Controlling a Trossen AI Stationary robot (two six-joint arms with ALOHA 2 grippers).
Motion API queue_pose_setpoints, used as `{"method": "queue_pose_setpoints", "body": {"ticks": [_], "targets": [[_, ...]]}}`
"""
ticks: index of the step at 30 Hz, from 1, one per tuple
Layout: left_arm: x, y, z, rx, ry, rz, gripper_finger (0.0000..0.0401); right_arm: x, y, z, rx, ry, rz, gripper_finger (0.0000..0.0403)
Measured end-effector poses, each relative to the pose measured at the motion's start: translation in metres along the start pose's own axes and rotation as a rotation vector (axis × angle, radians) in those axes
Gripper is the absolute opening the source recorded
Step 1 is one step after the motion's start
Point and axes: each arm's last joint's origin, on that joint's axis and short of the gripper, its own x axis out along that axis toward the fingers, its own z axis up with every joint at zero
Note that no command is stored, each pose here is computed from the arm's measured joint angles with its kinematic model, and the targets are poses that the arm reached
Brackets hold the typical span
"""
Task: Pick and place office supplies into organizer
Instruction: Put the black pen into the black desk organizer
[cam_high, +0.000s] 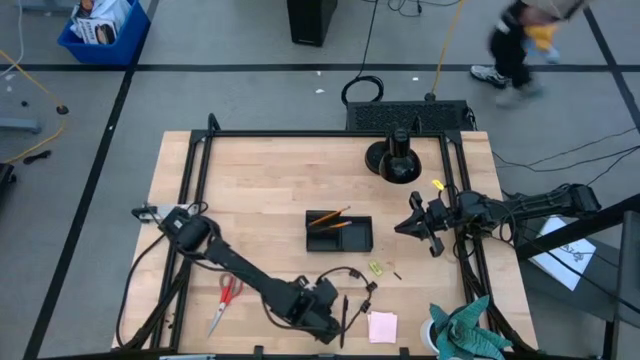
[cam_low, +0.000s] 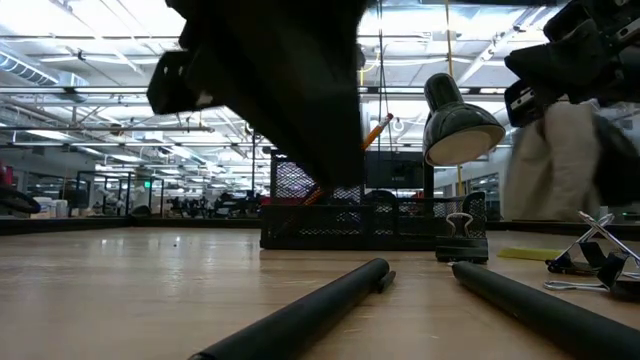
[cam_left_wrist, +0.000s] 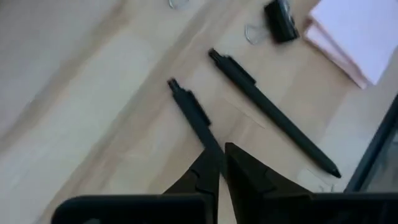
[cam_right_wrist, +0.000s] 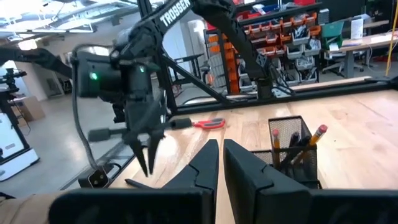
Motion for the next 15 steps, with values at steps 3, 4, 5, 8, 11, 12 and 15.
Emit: {"method": "queue_pose_setpoints", "body": {"ticks": [3, 4, 5, 8, 11, 12, 15], "targets": [[0.003, 0.004, 0.005, -0.011, 0.023, 0.014, 0.005, 0.0, 0.0, 0.001, 0.0, -0.008, 0.002, 0.002], [0.003, 0.005, 0.007, -0.012, 0.021, 0.012, 0.006, 0.0, 0.0, 0.001, 0.0, -0.009, 0.002, 0.002], [0.003, 0.006, 0.009, -0.003, 0.019, 0.013, 0.007, 0.0, 0.0, 0.001, 0.0, -0.009, 0.002, 0.002], [0.005, 0.007, 0.013, 0.032, 0.017, 0.013, 0.0107, 0.0, 0.0, 0.001, 0.0, -0.009, 0.002, 0.002], [0.006, 0.009, 0.018, 0.03, 0.034, 0.006, 0.0147, 0.0, 0.0, 0.001, 0.0, -0.008, 0.002, 0.002], [0.007, 0.011, 0.02, 0.026, 0.038, 0.007, 0.016, 0.0, 0.0, 0.001, 0.0, -0.008, 0.002, 0.002], [0.015, 0.014, 0.024, 0.028, 0.058, 0.013, 0.0191, 0.0, 0.0, 0.001, -0.003, -0.009, 0.002, 0.002]]}}
